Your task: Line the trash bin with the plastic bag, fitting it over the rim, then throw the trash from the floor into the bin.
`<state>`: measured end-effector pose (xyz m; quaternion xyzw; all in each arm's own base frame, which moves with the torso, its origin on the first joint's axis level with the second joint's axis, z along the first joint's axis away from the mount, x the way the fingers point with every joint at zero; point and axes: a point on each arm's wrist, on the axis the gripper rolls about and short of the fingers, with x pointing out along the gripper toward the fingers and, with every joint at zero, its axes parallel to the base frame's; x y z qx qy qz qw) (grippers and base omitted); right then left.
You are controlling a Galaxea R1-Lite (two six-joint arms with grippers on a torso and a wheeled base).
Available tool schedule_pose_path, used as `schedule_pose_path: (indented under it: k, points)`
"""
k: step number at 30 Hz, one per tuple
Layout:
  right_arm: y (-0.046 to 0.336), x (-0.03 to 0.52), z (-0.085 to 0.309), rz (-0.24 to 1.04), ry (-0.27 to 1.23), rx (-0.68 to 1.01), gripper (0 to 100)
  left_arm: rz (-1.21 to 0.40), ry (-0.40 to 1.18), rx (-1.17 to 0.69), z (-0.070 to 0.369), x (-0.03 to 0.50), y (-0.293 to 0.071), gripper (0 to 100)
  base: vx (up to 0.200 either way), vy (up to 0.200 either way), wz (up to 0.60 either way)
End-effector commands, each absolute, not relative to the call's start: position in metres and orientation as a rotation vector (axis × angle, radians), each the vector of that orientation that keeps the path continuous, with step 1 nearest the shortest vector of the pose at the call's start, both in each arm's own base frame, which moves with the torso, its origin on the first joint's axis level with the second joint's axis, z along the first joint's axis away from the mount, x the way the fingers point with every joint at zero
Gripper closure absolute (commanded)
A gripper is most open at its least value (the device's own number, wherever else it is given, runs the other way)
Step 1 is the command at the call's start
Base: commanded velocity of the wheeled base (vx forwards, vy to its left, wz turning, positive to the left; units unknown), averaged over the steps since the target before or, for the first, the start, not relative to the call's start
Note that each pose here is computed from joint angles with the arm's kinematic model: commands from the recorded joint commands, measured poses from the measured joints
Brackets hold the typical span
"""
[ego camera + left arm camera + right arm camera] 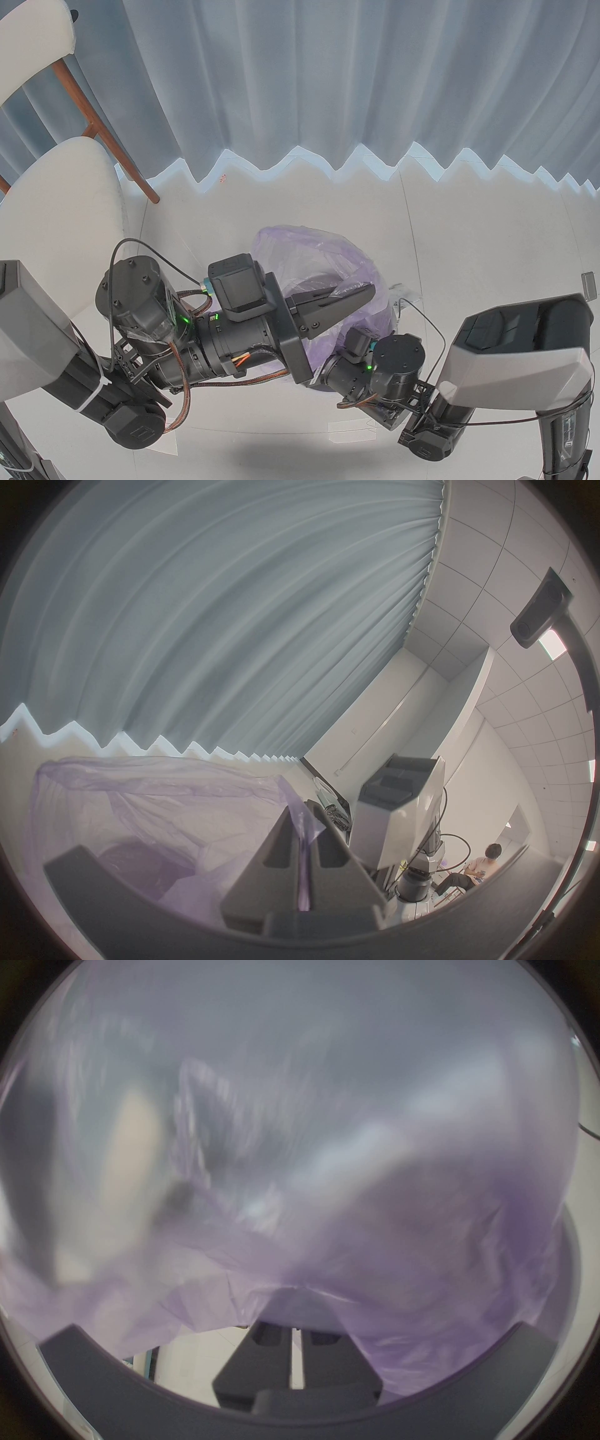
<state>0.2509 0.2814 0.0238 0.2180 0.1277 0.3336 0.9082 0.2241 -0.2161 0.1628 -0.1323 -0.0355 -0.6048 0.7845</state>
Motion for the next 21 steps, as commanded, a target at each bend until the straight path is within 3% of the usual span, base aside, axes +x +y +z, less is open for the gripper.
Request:
schedule_pose_path:
  k: [1, 11, 21]
  points:
    - [0.256, 0.250, 0.040, 0.641, 0.244, 0.451, 100, -1.305, -0.055, -0.282, 0.157, 0.224, -0.217, 100, 0.000, 0.000, 0.00]
    - [0.210, 0.272, 0.009, 0.475, 0.320, 0.375, 100, -1.299, -0.019, -0.275, 0.146, 0.227, -0.220, 100, 0.000, 0.000, 0.00]
    - [0.213, 0.275, 0.002, 0.476, 0.328, 0.373, 100, -1.268, 0.029, -0.271, 0.131, 0.231, -0.224, 100, 0.000, 0.000, 0.00]
